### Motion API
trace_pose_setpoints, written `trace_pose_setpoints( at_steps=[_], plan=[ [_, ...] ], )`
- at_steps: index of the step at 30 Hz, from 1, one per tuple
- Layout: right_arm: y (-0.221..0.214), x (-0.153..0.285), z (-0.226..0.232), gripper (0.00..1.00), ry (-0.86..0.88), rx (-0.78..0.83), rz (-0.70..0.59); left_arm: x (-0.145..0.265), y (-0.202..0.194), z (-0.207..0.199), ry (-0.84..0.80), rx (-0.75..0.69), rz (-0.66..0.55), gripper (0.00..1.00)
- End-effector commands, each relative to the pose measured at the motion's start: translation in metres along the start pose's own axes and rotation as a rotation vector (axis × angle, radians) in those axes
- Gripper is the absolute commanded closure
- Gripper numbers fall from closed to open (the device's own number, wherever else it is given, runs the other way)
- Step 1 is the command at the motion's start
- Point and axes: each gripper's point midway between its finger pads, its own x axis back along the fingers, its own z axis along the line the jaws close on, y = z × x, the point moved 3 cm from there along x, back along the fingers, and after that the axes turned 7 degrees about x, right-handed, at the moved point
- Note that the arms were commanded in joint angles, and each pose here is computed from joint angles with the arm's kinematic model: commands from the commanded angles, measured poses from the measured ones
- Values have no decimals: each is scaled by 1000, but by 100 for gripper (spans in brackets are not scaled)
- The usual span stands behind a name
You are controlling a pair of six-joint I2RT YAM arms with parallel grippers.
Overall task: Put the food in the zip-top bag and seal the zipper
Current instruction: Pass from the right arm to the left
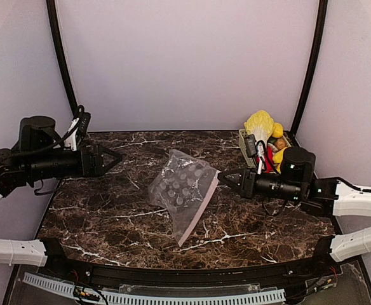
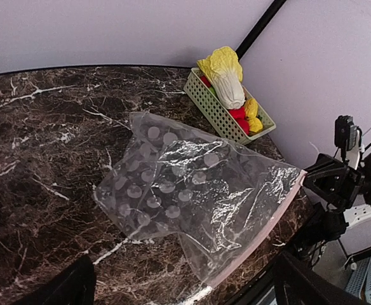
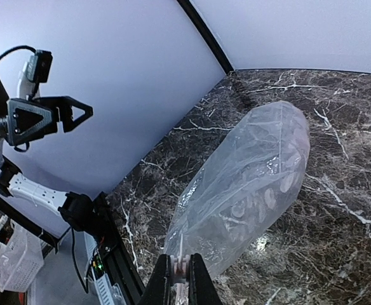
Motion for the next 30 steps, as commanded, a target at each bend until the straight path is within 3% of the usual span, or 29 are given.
trace_pose_setpoints(
  at_steps=[1,4,7,11,15,18,22,30],
  plan=[
    [-9,10,6,100,-31,122,205,-3,-10,5,98,-360,207,1],
    [-3,9,29,100,86,153,270,-23,-9,-29,-87,-505,284,1],
    [-3,7,49,100,213,168,322,-33,-16,-70,-374,-637,334,1],
    [1,3,70,100,357,167,363,-49,-17,-109,-654,-705,339,1],
    [7,0,87,100,465,165,385,-58,-22,-128,-838,-679,363,1],
    [15,-4,94,100,502,174,386,-61,-14,-140,-924,-666,243,1],
    [20,-11,98,100,519,177,391,-57,-21,-146,-1040,-650,244,1],
    [7,-28,102,100,590,143,420,-57,-43,-131,-1073,-613,249,2]
  ],
)
